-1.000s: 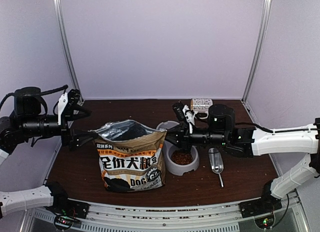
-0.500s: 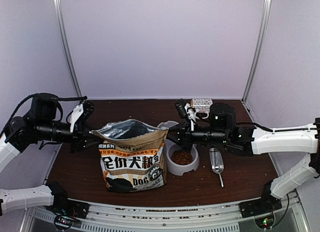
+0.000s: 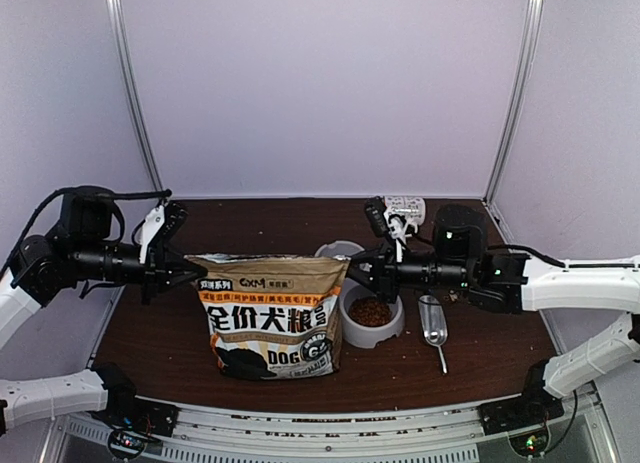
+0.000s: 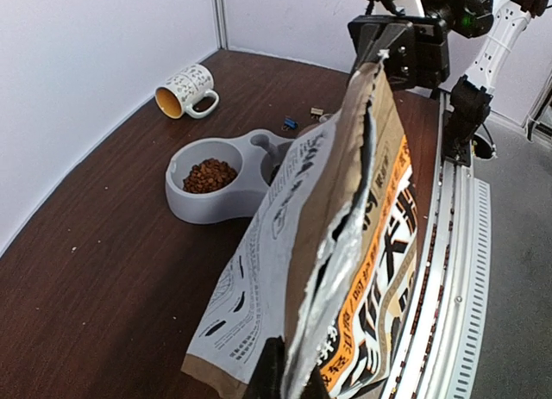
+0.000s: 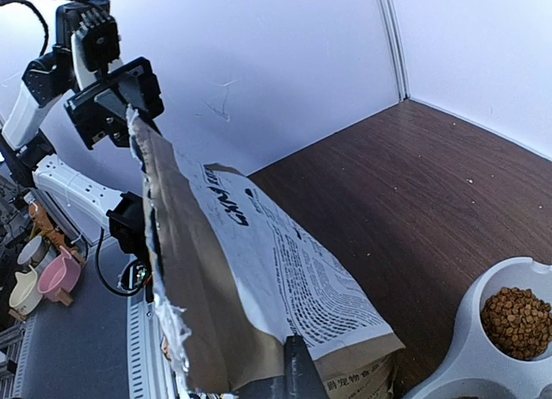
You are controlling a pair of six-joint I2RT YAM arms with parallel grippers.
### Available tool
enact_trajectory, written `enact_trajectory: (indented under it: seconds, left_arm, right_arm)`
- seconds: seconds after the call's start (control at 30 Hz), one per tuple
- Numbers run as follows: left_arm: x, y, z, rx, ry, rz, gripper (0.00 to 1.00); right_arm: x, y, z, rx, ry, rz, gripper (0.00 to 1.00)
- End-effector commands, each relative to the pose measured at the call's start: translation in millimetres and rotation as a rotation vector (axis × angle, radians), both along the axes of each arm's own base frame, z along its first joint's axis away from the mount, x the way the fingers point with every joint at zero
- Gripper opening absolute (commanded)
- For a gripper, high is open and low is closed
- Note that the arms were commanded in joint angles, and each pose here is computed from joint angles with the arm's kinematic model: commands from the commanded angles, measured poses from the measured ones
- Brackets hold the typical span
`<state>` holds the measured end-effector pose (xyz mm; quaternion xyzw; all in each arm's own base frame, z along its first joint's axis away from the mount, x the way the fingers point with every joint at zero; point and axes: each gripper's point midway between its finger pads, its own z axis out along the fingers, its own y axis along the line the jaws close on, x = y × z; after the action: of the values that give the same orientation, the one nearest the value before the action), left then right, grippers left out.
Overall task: Serve the pet food
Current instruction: Close the pet food bag at the center of the board, then press the seal on the pet food bag.
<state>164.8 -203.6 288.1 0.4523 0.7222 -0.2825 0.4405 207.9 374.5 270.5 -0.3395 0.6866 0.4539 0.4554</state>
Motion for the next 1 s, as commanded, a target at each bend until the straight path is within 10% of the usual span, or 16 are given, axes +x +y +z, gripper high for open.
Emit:
enact_trajectory:
  seconds: [0.0, 0.3, 0.43, 0.53, 0.73, 0.97]
  left_arm:
    - [23, 12, 40, -0.081, -0.167, 0.095, 0.00]
    - [21, -16, 36, -0.119, -0.074, -0.070, 0.00]
    - [20, -21, 37, -0.131, -0.062, -0.105, 0.00]
    - [20, -23, 35, -0.131, -0.053, -0.118, 0.00]
    - [19, -26, 31, -0.133, -0.034, -0.133, 0.00]
    - [19, -26, 31, -0.135, -0.034, -0.138, 0.00]
  right_arm:
    - [21, -44, 37, 0.055, -0.081, -0.203, 0.00]
    - [-6, -31, 44, 0.065, -0.098, -0.022, 0.00]
    - [-1, -38, 49, 0.063, -0.112, -0.054, 0.55]
    - [5, -50, 59, 0.082, -0.120, -0.092, 0.76]
    - [-4, -37, 73, 0.021, -0.136, 0.017, 0.99]
    - [-27, -9, 69, -0.095, -0.199, 0.182, 1.00]
